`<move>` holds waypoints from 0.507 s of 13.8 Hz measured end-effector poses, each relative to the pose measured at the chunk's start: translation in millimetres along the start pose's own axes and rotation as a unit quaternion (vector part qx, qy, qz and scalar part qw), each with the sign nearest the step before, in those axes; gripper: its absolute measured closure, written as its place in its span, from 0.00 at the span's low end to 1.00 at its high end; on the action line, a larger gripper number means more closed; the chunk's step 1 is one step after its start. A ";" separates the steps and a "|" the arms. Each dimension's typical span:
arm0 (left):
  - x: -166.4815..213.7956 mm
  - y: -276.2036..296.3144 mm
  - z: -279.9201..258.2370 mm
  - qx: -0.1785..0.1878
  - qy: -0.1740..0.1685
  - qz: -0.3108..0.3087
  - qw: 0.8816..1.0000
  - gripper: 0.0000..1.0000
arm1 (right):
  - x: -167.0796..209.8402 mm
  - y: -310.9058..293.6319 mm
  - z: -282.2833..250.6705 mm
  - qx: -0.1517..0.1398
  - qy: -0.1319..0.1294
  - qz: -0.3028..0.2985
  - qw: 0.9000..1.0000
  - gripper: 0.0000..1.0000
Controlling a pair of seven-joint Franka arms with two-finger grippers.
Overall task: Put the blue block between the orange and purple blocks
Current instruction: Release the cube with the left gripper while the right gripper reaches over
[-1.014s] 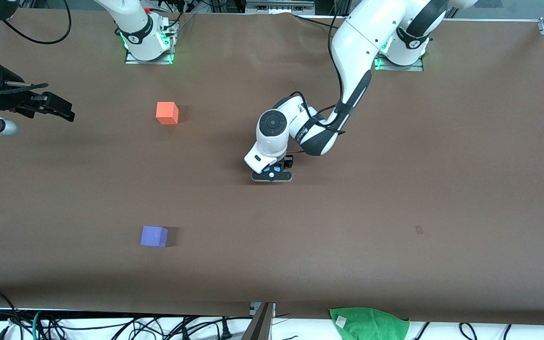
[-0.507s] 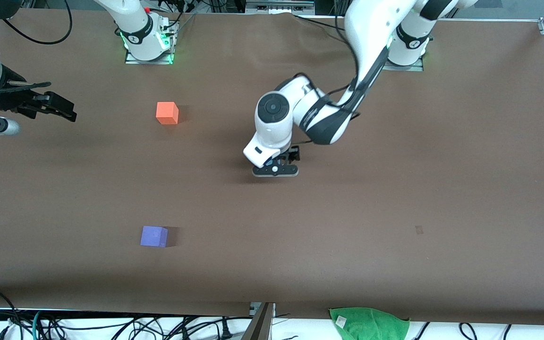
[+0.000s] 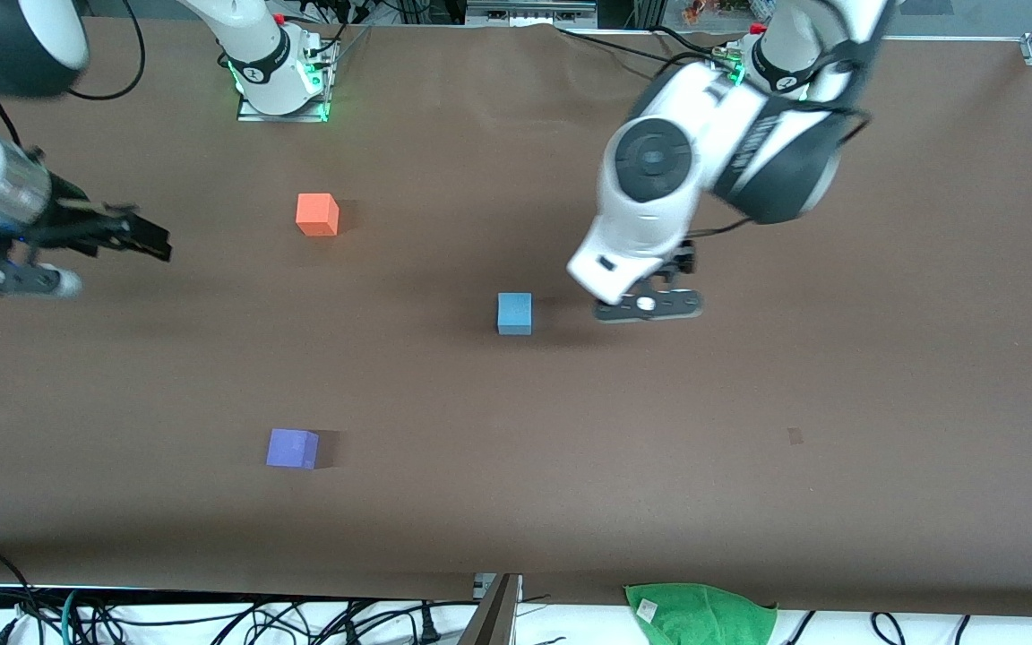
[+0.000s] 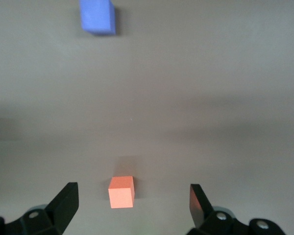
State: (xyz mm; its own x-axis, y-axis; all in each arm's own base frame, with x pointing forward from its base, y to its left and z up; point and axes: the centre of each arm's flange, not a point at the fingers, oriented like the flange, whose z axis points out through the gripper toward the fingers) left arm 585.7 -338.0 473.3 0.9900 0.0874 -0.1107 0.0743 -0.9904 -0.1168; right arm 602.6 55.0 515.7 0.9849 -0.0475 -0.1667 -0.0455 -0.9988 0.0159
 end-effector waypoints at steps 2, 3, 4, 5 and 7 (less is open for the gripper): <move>11.1 -49.6 -28.0 -0.005 0.003 0.006 1.000 0.00 | 18.5 -8.6 37.0 -0.005 -0.025 -0.015 1.000 0.00; 15.8 -77.4 -40.7 -0.006 0.003 0.012 1.000 0.00 | 20.3 -20.4 45.7 -0.007 -0.032 -0.025 0.999 0.00; 18.9 -104.5 -50.4 -0.005 -0.002 0.019 1.000 0.00 | 18.1 -38.7 49.0 -0.007 -0.035 -0.039 0.999 0.00; 21.5 -129.9 -57.3 -0.004 -0.009 0.026 1.000 0.00 | 13.8 -60.7 50.8 -0.008 -0.035 -0.051 0.998 0.00; 27.5 -174.7 -66.8 -0.006 -0.015 0.046 0.999 0.00 | 5.2 -109.2 60.7 -0.004 -0.024 -0.052 0.998 0.00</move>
State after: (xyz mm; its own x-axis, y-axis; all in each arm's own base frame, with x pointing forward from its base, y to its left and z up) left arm 608.0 -169.7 556.6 0.9887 -0.0006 -0.1500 -0.0147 -0.9955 -0.0934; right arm 602.6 163.4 453.3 0.9751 0.0564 -0.2146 0.0585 -0.9983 0.0034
